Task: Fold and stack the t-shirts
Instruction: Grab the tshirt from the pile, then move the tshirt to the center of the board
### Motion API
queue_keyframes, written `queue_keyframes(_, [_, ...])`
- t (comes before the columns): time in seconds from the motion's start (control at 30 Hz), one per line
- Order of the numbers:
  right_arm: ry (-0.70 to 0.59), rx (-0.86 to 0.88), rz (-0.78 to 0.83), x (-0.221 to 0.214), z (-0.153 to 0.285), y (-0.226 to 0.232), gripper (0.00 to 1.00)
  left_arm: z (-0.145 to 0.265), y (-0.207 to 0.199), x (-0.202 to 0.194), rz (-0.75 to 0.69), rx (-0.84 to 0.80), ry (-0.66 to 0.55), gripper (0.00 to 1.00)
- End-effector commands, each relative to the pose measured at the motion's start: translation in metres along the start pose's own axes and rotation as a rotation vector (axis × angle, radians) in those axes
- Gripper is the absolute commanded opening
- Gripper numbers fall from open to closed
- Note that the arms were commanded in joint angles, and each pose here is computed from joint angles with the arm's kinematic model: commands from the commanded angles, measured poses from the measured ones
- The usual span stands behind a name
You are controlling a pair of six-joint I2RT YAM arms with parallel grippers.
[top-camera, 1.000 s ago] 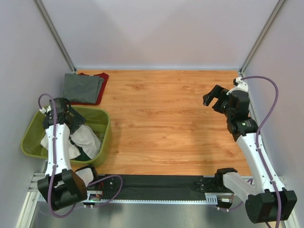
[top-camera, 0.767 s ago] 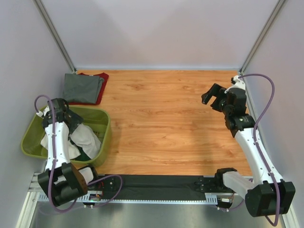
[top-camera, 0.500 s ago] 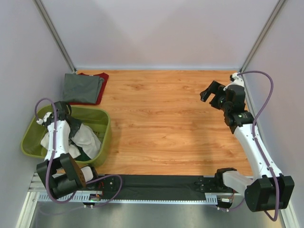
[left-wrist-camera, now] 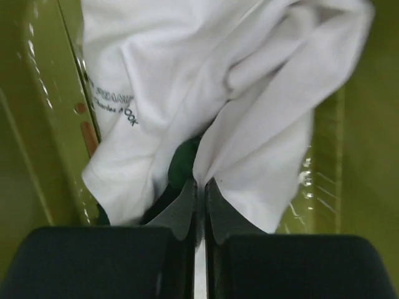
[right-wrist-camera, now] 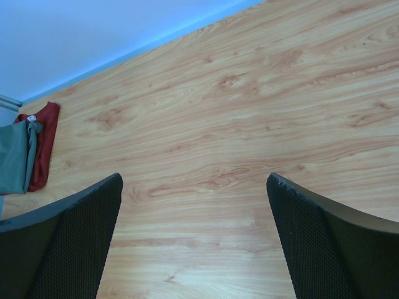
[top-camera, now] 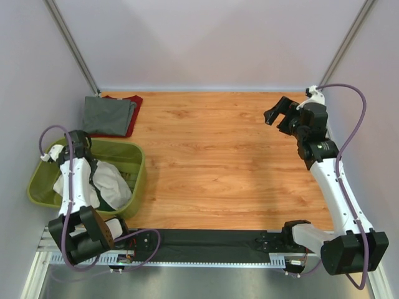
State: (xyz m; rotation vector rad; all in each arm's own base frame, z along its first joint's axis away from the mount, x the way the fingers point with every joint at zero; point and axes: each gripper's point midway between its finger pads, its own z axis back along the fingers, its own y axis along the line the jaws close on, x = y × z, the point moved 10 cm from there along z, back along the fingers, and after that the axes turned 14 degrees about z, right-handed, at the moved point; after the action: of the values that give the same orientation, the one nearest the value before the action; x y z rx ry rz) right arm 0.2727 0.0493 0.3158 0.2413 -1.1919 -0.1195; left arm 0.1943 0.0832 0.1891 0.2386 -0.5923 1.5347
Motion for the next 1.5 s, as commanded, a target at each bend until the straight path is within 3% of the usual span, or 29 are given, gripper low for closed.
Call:
queue_keyframes(0.0, [-0.067,-0.015,0.012,0.027,0.015,0.004,1.00,0.056,-0.005,0.045,0.008,-0.096,-0.197,0.00])
queue_keyframes(0.17, [-0.094,-0.053,0.029,0.045,0.019,0.005,1.00,0.137,-0.014,0.070,-0.076,-0.473,-0.274,0.00])
queue_keyframes(0.3, [-0.084,-0.211,-0.017,0.069,0.020,0.001,1.00,0.201,-0.023,0.090,-0.154,-0.650,-0.363,0.00])
queue_keyframes(0.43, [-0.038,-0.219,0.011,0.089,0.025,0.006,1.00,0.269,-0.021,0.112,-0.199,-0.883,-0.451,0.00])
queue_keyframes(0.6, [-0.066,-0.271,0.003,0.092,0.040,0.003,1.00,0.334,-0.039,0.121,-0.315,-1.212,-0.391,0.00])
queue_keyframes(0.73, [-0.089,-0.313,0.000,0.083,0.059,-0.002,1.00,0.376,-0.066,0.103,-0.456,-1.445,-0.316,0.00])
queue_keyframes(0.87, [-0.079,-0.366,-0.008,0.071,0.073,-0.009,1.00,0.390,-0.117,0.055,-0.590,-1.498,-0.206,0.00])
queue_keyframes(1.1, [0.048,-0.555,0.024,0.042,0.090,-0.028,1.00,0.411,-0.140,-0.062,-0.776,-1.546,-0.118,0.00])
queue_keyframes(1.2, [0.124,-0.563,0.012,0.025,0.089,-0.030,1.00,0.388,-0.142,-0.121,-0.839,-1.475,-0.006,0.00])
queue_keyframes(1.23, [0.137,-0.547,0.001,0.020,0.086,-0.030,1.00,0.360,-0.138,-0.157,-0.885,-1.401,0.092,0.00])
queue_keyframes(1.27, [0.165,-0.503,-0.011,0.010,0.078,-0.028,1.00,0.356,-0.139,-0.173,-0.813,-1.420,0.169,0.00])
queue_keyframes(1.3, [0.179,-0.478,-0.017,0.006,0.073,-0.027,1.00,0.341,-0.137,-0.191,-0.850,-1.417,0.201,0.00])
queue_keyframes(1.33, [0.194,-0.454,-0.020,0.001,0.069,-0.026,1.00,0.311,-0.124,-0.228,-0.923,-1.377,0.334,0.01])
queue_keyframes(1.4, [0.235,-0.421,-0.023,-0.009,0.059,-0.026,1.00,0.302,-0.118,-0.260,-0.960,-1.381,0.431,0.12])
queue_keyframes(1.43, [0.245,-0.417,-0.023,-0.012,0.056,-0.026,1.00,0.304,-0.115,-0.282,-1.034,-1.371,0.439,0.38])
queue_keyframes(1.47, [0.255,-0.418,-0.016,-0.014,0.054,-0.027,1.00,0.298,-0.108,-0.289,-1.124,-1.293,0.420,0.56])
